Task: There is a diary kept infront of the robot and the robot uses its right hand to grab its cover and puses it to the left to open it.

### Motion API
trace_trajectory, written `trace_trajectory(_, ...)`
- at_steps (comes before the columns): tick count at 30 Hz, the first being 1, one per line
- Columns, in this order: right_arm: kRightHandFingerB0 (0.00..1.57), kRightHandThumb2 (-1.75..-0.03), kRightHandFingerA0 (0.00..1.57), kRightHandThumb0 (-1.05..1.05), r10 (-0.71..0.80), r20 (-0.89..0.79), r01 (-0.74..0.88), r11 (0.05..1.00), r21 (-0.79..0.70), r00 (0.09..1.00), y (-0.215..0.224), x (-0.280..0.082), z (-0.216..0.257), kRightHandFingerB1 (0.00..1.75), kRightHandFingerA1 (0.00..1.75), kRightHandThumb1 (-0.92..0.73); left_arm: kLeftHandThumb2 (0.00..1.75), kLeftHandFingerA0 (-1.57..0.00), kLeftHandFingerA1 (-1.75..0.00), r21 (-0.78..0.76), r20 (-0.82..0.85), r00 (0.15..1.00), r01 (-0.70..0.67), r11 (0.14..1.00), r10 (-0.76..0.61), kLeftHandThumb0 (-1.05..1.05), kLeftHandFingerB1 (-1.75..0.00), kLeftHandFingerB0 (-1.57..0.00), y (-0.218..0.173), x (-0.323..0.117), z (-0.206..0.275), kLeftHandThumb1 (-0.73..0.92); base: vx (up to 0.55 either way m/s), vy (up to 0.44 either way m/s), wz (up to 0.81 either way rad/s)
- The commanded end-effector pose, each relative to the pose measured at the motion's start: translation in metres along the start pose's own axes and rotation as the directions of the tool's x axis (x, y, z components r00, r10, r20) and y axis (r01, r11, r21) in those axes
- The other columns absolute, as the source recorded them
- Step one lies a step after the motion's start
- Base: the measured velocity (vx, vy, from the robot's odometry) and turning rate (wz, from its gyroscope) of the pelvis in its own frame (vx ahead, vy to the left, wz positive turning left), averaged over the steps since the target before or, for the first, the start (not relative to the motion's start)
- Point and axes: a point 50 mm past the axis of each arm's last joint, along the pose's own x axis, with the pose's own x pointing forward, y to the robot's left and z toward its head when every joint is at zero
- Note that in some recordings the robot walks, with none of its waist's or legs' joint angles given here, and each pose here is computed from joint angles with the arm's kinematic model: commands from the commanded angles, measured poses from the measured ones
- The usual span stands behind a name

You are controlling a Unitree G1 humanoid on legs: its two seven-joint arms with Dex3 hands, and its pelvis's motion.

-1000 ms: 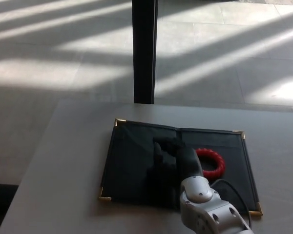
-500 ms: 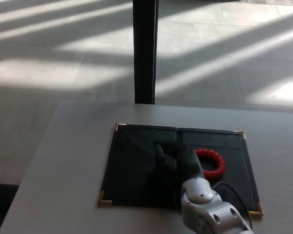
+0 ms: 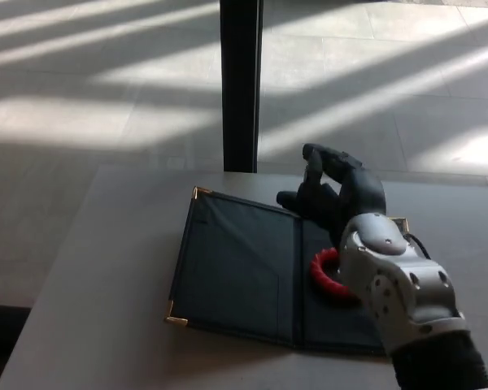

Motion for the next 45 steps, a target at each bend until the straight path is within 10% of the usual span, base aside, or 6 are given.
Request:
trace_trajectory(1, 0.28, -1.05, 0.46, -0.65, -0.008, 0.109, -0.008, 0.988, 0.154, 0.994, -0.037, -0.008, 0.069, 0.55, 0.71, -0.73, 0.98, -0.44, -1.06, -0.015, -0.028, 0.999, -0.029, 0.999, 0.028, -0.89, -0.92, -0.4, 0.015, -0.001, -0.01, 0.92, 0.0, 0.0, 0.0)
trace_trajectory(28, 0.65, -0.63, 0.76, -0.82, -0.654, 0.23, 0.569, 0.747, 0.343, 0.721, -0.346, -0.165, 0.072, 0.78, 0.93, -0.77, 1.01, -0.5, -1.13, -0.046, -0.071, 0.99, -0.122, 0.992, 0.118, -0.88, -0.95, -0.38, 0.042, -0.001, -0.024, 0.92, 0.0, 0.0, 0.0)
trace_trajectory(37, 0.74, -1.12, 0.91, -0.93, -0.741, 0.152, 0.654, 0.655, 0.377, 0.654, -0.383, -0.199, 0.03, 0.91, 0.98, -0.56, 0.98, -0.47, -1.02, -0.065, -0.069, 0.991, -0.12, 0.991, 0.116, -0.89, -0.86, -0.37, 0.044, -0.002, -0.027, 0.92, 0.0, 0.0, 0.0)
trace_trajectory(38, 0.73, -0.64, 0.89, -0.95, -0.754, 0.126, 0.668, 0.635, 0.387, 0.644, -0.385, -0.199, 0.021, 0.92, 0.99, -0.79, 1.18, -0.51, -1.0, -0.062, -0.071, 0.99, -0.128, 0.99, 0.124, -0.92, -0.87, -0.45, 0.044, -0.002, -0.028, 0.89, 0.0, 0.0, 0.0)
trace_trajectory(39, 0.74, -1.15, 0.87, -0.87, -0.759, 0.112, 0.675, 0.628, 0.387, 0.641, -0.387, -0.201, 0.01, 0.89, 1.0, -0.59, 1.01, -0.46, -1.02, -0.064, -0.078, 0.99, -0.127, 0.99, 0.122, -0.91, -0.87, -0.38, 0.044, -0.002, -0.03, 0.92, 0.0, 0.0, 0.0)
trace_trajectory(45, 0.78, -1.1, 0.91, -0.91, -0.803, 0.007, 0.708, 0.529, 0.468, 0.595, -0.38, -0.209, -0.044, 0.99, 1.08, -0.58, 1.02, -0.44, -1.02, -0.084, -0.08, 0.991, -0.111, 0.99, 0.104, -0.91, -0.88, -0.38, 0.041, -0.002, -0.032, 0.92, 0.0, 0.0, 0.0)
